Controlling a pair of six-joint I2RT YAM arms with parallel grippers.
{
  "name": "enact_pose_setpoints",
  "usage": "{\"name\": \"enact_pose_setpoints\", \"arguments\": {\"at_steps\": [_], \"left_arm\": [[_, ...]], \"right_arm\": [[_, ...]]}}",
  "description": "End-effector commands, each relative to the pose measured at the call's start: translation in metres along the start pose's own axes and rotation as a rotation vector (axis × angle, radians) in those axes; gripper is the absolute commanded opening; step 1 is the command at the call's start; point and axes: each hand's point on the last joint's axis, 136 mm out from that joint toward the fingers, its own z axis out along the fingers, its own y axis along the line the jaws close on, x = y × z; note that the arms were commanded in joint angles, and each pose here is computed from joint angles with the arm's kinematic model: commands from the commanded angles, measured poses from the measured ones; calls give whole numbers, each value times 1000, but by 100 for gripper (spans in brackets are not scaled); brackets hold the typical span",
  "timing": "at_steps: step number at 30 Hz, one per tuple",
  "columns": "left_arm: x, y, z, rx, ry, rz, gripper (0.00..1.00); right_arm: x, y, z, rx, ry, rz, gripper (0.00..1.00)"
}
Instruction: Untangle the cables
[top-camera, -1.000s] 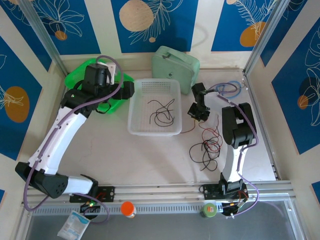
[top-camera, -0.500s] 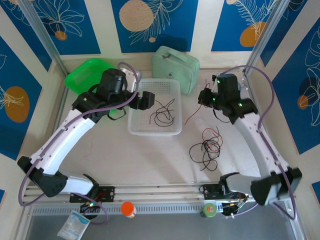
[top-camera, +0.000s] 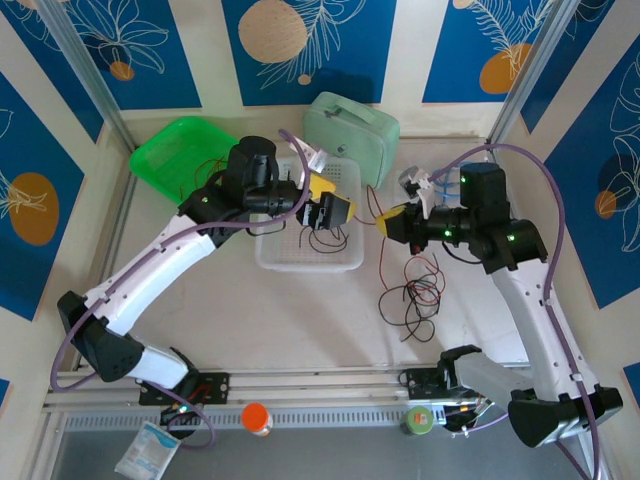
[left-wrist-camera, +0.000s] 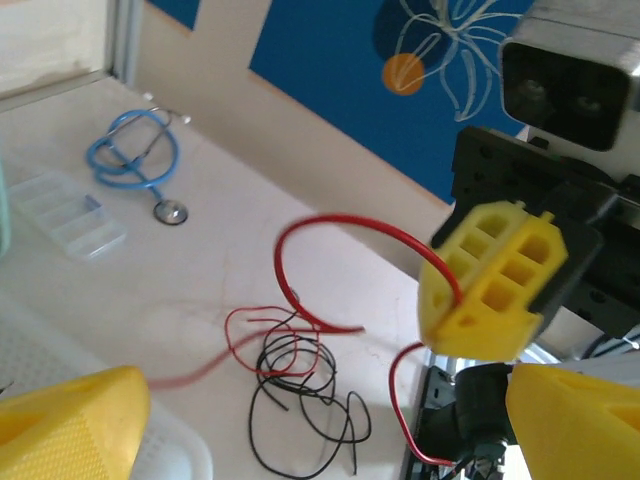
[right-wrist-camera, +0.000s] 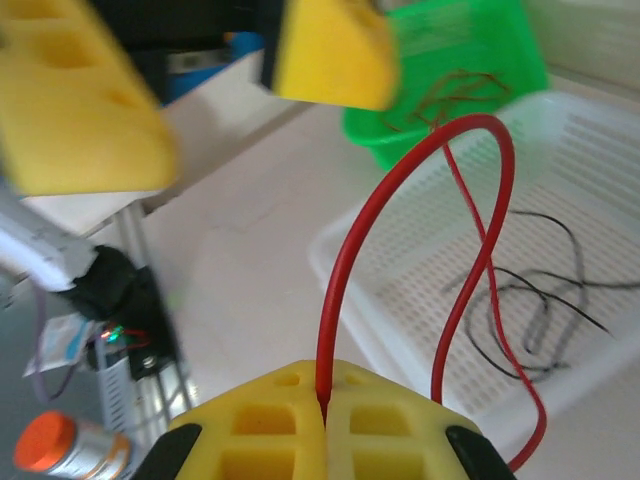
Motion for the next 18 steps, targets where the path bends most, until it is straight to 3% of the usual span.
{"name": "enact_pose_setpoints", "arguments": {"at_steps": [1, 8, 18], "left_arm": [[-18, -32, -10, 126, -81, 92, 93], [-12, -35, -5, 177, -63, 66, 94], [-14, -48, 3, 282, -102, 188, 90]], "right_arm": [[-2, 40, -7, -226, -7, -55, 0], [-13, 55, -8, -334, -42, -66, 0], [-23, 68, -10, -485, -65, -4, 0]]}}
